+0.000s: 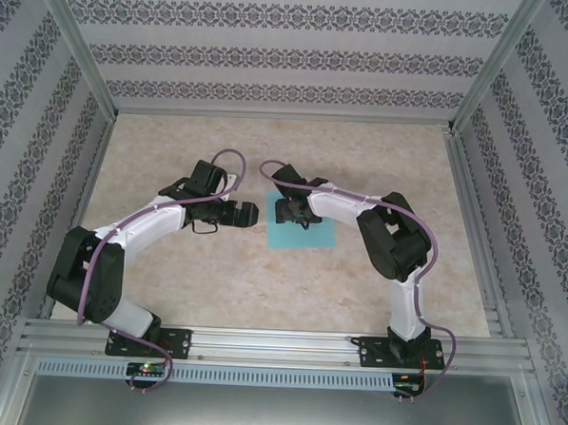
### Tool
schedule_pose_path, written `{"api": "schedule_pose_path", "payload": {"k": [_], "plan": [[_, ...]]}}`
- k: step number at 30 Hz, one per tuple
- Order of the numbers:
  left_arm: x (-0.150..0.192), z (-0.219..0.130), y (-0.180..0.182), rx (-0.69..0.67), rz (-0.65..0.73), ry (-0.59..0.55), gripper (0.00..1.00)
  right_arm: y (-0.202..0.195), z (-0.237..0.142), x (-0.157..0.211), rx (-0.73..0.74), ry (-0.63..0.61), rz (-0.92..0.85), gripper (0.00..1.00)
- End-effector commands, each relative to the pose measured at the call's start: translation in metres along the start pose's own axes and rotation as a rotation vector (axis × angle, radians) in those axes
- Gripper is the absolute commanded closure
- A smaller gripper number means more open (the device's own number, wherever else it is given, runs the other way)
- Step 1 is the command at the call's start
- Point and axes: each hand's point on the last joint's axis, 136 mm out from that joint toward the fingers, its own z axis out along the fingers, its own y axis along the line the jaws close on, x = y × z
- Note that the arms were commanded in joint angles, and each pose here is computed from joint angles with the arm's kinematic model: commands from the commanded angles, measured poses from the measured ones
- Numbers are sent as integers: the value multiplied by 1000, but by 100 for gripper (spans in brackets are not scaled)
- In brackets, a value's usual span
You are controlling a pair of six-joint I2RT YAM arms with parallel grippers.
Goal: Fold a paper plane with a square sheet of paper (pick it up from the middle)
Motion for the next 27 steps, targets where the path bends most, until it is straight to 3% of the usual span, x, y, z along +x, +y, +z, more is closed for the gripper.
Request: {"api": "schedule_pose_path", "payload": {"k": [1,17,27], "plan": [[2,3,3,12,-27,2,0,-15,24,32,71,93,-47,25],[6,8,3,22,-36,22,0,-21,25,37,26,103,-18,34],[4,6,2,19,-37,19,0,-5,-10,7,-46,1,-24,55]]}}
